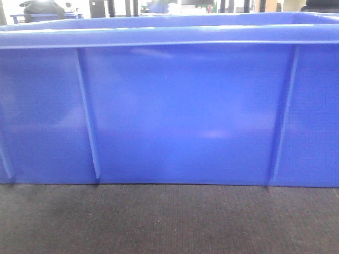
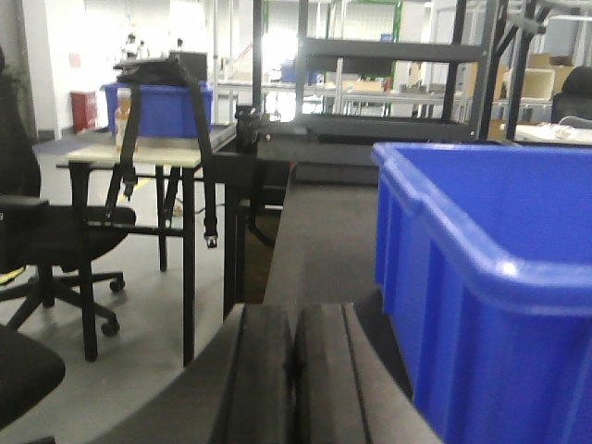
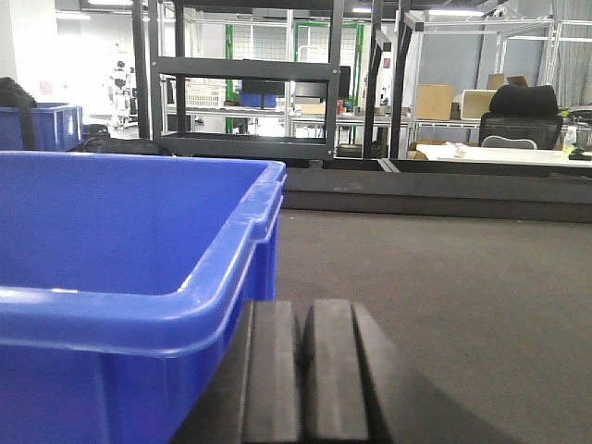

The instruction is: Move blue bin to conveyor side

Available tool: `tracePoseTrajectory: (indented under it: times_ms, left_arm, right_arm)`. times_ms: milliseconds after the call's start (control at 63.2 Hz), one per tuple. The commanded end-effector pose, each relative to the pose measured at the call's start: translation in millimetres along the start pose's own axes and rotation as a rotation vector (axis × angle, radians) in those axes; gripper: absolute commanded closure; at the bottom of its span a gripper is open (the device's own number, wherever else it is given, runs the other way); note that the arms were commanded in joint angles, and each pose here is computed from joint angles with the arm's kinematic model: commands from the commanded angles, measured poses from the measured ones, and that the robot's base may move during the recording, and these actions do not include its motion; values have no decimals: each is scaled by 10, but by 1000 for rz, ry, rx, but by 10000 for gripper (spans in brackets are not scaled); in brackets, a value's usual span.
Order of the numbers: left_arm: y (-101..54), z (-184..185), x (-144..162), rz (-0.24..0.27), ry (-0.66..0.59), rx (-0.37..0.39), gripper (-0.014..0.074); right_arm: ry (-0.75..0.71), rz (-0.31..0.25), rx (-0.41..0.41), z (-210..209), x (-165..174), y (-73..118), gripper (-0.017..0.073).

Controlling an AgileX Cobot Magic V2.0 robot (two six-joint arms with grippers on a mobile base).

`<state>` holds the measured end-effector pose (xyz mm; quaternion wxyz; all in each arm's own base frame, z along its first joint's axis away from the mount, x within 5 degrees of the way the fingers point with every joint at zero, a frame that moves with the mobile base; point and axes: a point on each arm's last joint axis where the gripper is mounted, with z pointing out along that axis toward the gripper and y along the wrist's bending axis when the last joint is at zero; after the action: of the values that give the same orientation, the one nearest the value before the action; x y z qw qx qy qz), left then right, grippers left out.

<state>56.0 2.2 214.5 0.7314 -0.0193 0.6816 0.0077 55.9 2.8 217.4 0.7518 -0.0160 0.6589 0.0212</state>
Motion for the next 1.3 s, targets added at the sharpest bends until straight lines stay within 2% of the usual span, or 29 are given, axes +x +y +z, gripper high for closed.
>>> tracePoseTrajectory:
  times_ms: [0, 759, 965, 1281]
  left_arm:
    - [-1, -1, -20, -6, -53, 3, 599]
    - [-2, 0, 24, 2, -6, 5, 599]
    - [-42, -2, 26, 12, -3, 75, 599]
    - [-44, -2, 14, 20, -17, 79, 599]
  right_arm:
    - [-35, -2, 6, -3, -29, -4, 638]
    - [-35, -2, 6, -3, -29, -4, 638]
    - [-35, -2, 6, -3, -29, -4, 638]
    - [-36, -2, 6, -3, -31, -4, 638]
